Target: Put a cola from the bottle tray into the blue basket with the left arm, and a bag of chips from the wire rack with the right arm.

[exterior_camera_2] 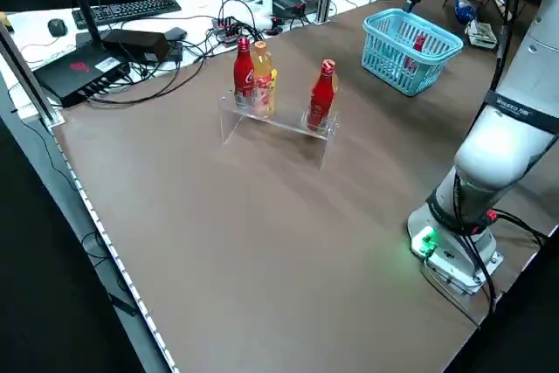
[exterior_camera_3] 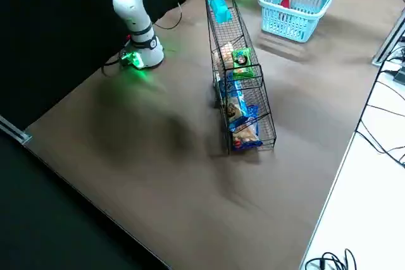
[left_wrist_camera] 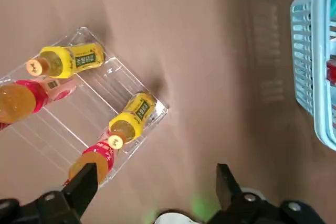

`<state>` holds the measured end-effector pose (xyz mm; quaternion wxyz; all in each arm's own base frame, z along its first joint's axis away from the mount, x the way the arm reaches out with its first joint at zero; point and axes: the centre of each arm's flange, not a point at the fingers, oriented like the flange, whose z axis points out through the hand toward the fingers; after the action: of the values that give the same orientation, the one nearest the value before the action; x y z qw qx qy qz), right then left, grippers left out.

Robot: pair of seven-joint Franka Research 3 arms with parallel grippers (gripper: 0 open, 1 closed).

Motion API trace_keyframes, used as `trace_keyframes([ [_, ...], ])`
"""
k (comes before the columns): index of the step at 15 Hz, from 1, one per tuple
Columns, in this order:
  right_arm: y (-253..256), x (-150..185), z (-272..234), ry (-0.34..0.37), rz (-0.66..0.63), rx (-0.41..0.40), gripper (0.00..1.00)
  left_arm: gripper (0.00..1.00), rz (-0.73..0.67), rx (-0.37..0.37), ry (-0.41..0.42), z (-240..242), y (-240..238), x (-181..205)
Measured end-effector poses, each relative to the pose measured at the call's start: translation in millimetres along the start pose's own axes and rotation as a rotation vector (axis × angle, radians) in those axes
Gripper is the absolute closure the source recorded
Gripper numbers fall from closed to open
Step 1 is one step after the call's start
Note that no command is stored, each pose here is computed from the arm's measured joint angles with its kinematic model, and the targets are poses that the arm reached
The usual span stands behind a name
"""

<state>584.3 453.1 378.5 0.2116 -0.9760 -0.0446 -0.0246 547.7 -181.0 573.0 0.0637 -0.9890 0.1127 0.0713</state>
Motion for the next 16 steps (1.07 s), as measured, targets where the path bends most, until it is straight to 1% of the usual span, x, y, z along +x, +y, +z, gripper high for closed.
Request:
trace_keyframes([
  [2,2.5,1.6,-0.9,0.005,-0.007,-0.013,0.77,0.0,-0.025,0.0,0.007,-3.5,-13.8,-0.9],
  [3,4.1,2.7,-1.6,0.008,-0.006,-0.016,0.77,0.0,-0.05,-0.003,0.009,-4.9,-26.1,-1.6],
  [4,6.7,4.5,-2.7,0.011,-0.004,-0.019,0.77,0.0,-0.081,-0.027,0.01,-6.5,-40.5,-2.9],
  [5,18.7,9.2,-5.6,-0.008,0.007,-0.039,0.77,0.0,-0.152,-0.13,0.026,-17.6,-76.9,-12.6],
  [6,28.7,11.5,-7.8,-0.035,0.013,-0.06,0.77,0.0,-0.165,-0.159,0.038,-26.2,-92.7,-22.8],
  [7,38.8,14.4,-13.2,-0.06,0.016,-0.082,0.77,0.0,-0.17,-0.168,0.047,-33.7,-102.3,-34.0],
  [8,48.1,17.9,-23.6,-0.083,0.019,-0.097,0.77,0.0,-0.166,-0.168,0.057,-40.1,-105.2,-43.2],
  [10,65.9,23.9,-58.6,-0.123,0.029,-0.106,0.77,0.0,-0.155,-0.141,0.066,-45.8,-101.5,-52.7],
  [12,83.5,27.9,-106.3,-0.14,0.044,-0.104,0.77,0.0,-0.14,-0.111,0.061,-43.6,-93.9,-51.9],
  [14,106.5,28.5,-159.7,-0.149,0.049,-0.119,0.78,0.0,-0.132,-0.087,0.05,-37.3,-89.4,-48.1],
  [16,135.0,25.5,-214.4,-0.155,0.06,-0.125,0.79,0.0,-0.132,-0.077,0.039,-31.4,-89.2,-44.3],
])
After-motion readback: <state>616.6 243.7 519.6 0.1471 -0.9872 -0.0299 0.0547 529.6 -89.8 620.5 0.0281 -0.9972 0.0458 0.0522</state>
